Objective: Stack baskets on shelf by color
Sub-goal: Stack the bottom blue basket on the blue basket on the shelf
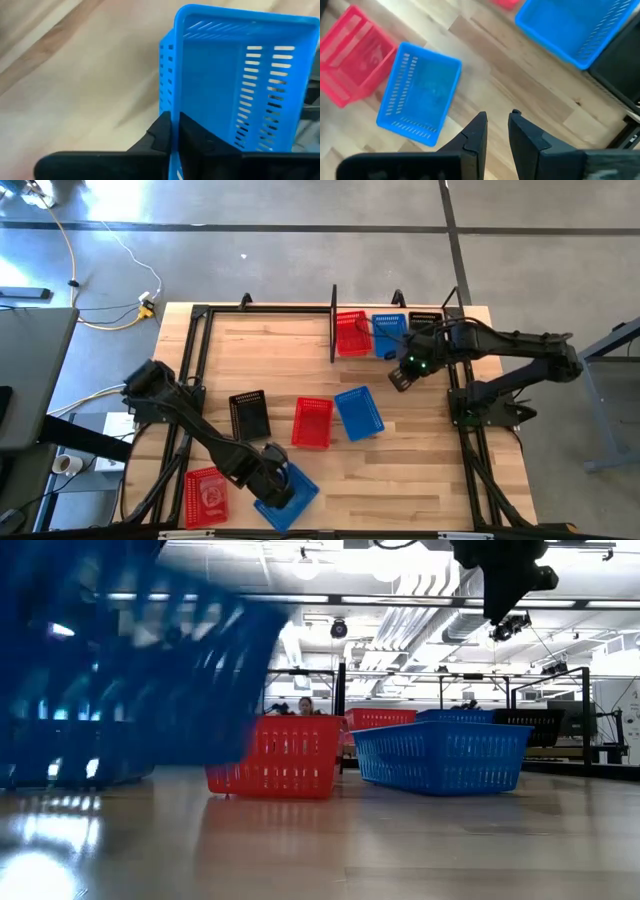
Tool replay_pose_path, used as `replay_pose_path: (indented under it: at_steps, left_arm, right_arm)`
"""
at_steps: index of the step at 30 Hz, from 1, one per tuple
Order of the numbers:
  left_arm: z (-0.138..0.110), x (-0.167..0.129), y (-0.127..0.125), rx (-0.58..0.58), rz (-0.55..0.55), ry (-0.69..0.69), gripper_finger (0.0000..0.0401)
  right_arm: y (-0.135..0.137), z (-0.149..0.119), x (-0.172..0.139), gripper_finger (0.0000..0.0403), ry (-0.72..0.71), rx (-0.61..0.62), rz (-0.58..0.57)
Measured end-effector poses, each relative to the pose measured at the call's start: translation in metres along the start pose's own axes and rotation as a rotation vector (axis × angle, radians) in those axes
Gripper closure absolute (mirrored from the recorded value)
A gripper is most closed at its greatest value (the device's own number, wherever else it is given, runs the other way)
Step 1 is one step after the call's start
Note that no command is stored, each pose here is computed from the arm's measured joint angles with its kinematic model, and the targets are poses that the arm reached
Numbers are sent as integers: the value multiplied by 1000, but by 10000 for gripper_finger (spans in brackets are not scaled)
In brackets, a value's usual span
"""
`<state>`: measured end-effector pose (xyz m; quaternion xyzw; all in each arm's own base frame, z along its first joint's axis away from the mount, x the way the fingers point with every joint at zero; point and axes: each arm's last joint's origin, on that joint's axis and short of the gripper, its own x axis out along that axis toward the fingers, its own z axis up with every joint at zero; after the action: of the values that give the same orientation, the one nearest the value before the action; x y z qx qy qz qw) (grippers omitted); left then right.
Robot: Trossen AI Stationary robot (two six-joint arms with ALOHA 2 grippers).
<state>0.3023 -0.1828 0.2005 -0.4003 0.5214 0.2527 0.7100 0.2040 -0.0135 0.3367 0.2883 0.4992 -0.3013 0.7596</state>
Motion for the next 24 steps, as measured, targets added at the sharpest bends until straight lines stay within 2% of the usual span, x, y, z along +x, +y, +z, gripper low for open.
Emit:
replay_pose_path:
  at_steps: [10,20,24]
  left_arm:
    - [29,-33,-19,1,-97,-121,397]
    - [83,-60,-23,59,-126,-276,398]
    - [110,-66,-20,73,-113,-332,399]
  right_arm:
    - [30,-23,-7,337,-31,-155,127]
    - [59,-47,-18,337,-93,-380,291]
    - [65,-54,-22,337,-142,-410,298]
